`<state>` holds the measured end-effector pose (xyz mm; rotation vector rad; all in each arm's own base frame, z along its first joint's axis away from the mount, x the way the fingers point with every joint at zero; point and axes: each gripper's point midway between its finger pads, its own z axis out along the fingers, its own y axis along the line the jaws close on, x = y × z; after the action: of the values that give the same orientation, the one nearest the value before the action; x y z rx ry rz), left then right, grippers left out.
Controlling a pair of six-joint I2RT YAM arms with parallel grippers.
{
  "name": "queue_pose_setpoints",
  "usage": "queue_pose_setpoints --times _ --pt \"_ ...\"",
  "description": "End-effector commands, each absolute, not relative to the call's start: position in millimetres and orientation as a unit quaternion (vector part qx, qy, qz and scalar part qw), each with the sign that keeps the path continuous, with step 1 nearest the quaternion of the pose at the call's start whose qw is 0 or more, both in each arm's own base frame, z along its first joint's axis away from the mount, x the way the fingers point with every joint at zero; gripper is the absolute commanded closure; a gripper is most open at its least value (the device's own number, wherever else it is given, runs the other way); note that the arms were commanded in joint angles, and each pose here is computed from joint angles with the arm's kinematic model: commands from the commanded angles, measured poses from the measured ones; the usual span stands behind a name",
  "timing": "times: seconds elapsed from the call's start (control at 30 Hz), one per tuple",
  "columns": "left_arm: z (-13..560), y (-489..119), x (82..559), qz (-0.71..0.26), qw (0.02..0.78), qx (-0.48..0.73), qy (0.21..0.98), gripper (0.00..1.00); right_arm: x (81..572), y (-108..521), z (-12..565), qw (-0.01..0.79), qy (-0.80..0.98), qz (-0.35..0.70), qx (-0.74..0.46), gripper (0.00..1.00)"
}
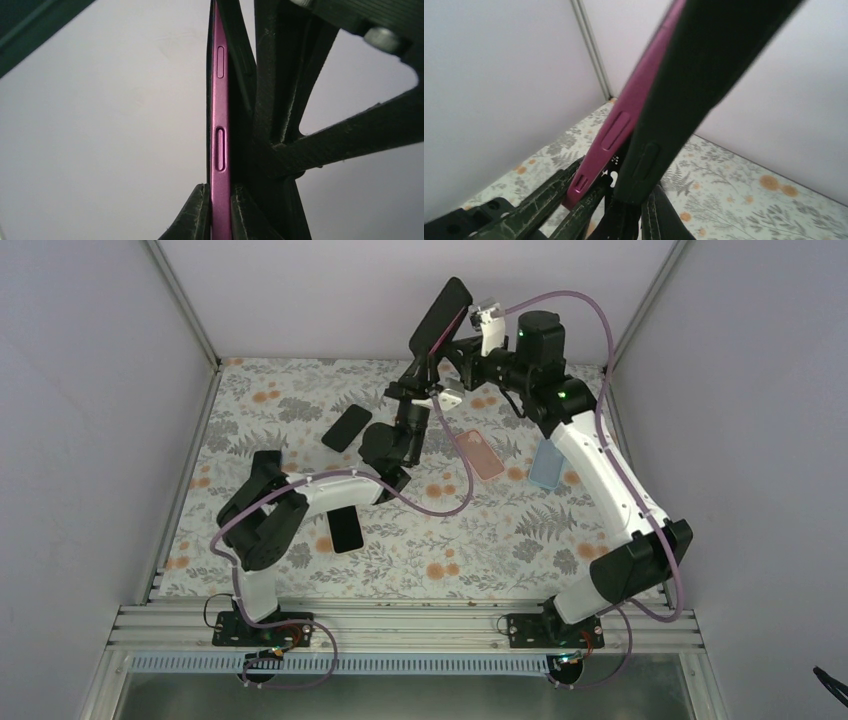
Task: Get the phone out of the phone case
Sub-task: Remove the phone case from the phone, then place the phone at the center of the board, then place the phone case at the center of the board.
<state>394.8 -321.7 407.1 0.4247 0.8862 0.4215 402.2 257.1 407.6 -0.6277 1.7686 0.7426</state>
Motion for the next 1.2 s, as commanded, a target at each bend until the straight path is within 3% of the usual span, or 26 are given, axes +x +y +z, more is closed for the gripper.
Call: queue_pose_setpoints --times 0.0,0.2,0.37,0.8,1.0,1.17 --pt "441.1 -332.0 368.3 0.193 0.851 0.255 0.416 0.98 428.3 223.8 347.1 0.525 0.812 0.146 -0.208 0.97" --pt "422.4 -352.2 361.1 0.119 0.773 0.37 0.501 0.98 443.3 167.9 327.9 0.549 0.811 -0.027 -0.2 0.97" --pt "388.6 -346.1 346.8 0.112 0.708 0.451 0.531 0.98 443.3 126.9 298.5 0.518 0.826 -0.096 -0.203 0.97" --pt "235.9 -261.1 334.8 0.322 0.555 0.571 0.511 0.98 407.2 73.0 213.3 0.422 0.877 -0.053 -0.223 0.97" --pt "161.6 -257.7 351.4 0.37 0.484 0.59 0.529 0.98 434.9 60.3 170.4 0.366 0.908 -0.004 -0.205 0.97" --pt "128.9 -271.0 355.3 0.366 0.474 0.598 0.532 0.98 464.3 55.5 119.9 0.291 0.936 0.03 -0.198 0.97"
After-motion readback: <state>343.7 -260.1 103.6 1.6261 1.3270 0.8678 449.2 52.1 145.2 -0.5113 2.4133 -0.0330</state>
